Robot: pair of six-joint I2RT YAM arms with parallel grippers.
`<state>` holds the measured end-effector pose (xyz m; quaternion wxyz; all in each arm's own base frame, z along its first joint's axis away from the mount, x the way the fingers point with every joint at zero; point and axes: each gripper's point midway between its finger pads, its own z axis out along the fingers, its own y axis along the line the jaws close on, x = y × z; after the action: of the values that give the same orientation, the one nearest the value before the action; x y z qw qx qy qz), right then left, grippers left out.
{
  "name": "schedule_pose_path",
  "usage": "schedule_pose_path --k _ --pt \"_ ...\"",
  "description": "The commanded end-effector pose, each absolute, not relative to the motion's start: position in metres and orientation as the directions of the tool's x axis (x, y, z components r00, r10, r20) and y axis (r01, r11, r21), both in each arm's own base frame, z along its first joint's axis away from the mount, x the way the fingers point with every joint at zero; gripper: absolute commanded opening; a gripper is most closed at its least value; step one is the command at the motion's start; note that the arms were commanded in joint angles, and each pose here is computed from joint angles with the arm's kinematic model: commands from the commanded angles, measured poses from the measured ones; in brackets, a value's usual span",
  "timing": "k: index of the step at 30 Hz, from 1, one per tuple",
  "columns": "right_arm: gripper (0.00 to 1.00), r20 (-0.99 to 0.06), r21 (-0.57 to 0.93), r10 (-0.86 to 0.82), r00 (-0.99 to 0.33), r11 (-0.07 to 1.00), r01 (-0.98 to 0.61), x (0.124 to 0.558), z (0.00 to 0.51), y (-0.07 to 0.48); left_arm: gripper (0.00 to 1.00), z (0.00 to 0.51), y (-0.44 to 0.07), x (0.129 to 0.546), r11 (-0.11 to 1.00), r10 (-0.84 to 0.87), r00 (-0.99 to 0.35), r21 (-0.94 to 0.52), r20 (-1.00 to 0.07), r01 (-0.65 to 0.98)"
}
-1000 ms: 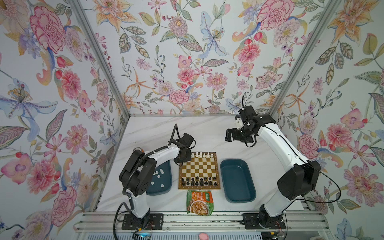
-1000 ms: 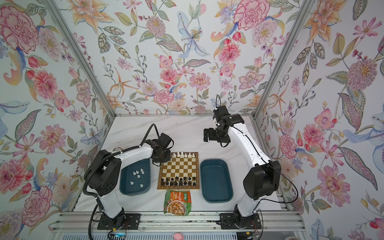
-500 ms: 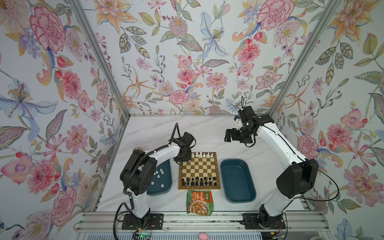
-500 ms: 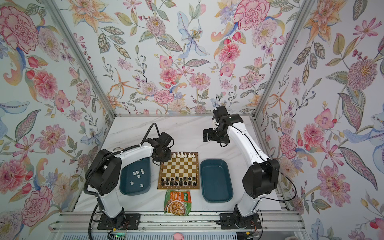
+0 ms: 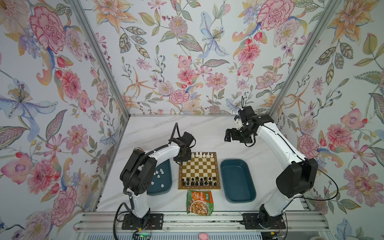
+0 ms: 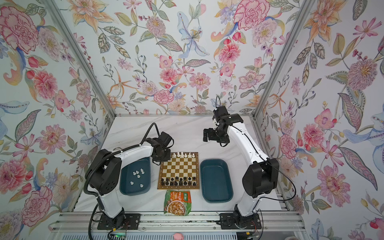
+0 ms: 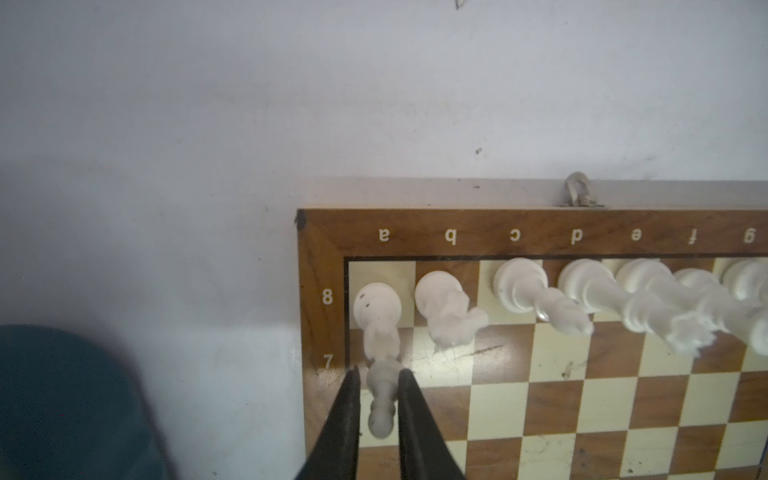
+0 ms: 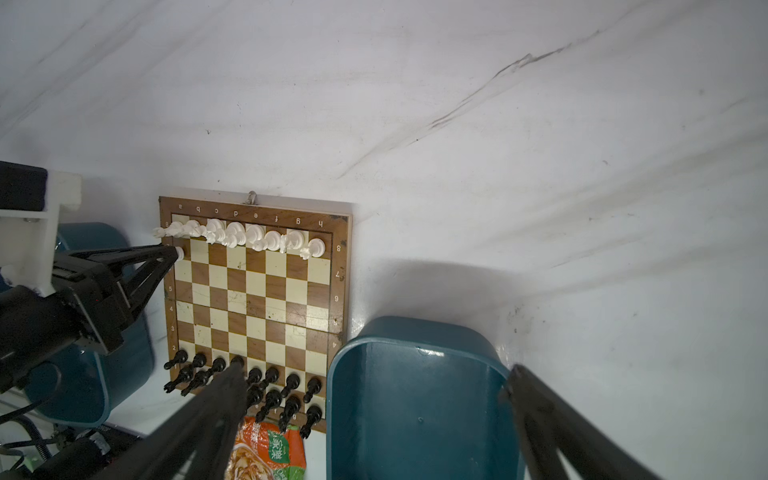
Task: Set up the chess pieces on the board
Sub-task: 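Lower the white pawn onto the far second row and open the left gripper, then move the left gripper back over the teal tray of white pawns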
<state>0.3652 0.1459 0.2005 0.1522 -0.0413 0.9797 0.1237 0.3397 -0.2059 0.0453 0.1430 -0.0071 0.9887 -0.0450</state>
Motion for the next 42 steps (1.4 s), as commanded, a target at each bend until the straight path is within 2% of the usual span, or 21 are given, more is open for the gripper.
schedule_pose_path --k 1,21,37,42 --pt "0.99 -0.295 0.236 -0.053 -0.954 0.964 -0.127 0.368 0.194 0.147 0.22 0.033 -0.194 0.337 0.999 -0.024 -0.965 -0.044 -0.260 -0.013" --pt "0.99 -0.295 0.234 -0.045 -0.954 0.965 -0.118 0.364 0.195 0.142 0.28 0.032 -0.197 0.341 0.998 -0.022 -0.965 -0.055 -0.263 -0.008" --pt "0.99 -0.305 0.245 -0.039 -0.951 0.962 -0.118 0.364 0.199 0.143 0.32 0.082 -0.211 0.352 0.990 -0.037 -0.941 -0.138 -0.336 0.010" --pt "0.99 -0.314 0.265 -0.034 -0.949 0.956 -0.122 0.363 0.204 0.147 0.32 0.108 -0.199 0.349 0.992 -0.055 -0.925 -0.127 -0.376 -0.008"
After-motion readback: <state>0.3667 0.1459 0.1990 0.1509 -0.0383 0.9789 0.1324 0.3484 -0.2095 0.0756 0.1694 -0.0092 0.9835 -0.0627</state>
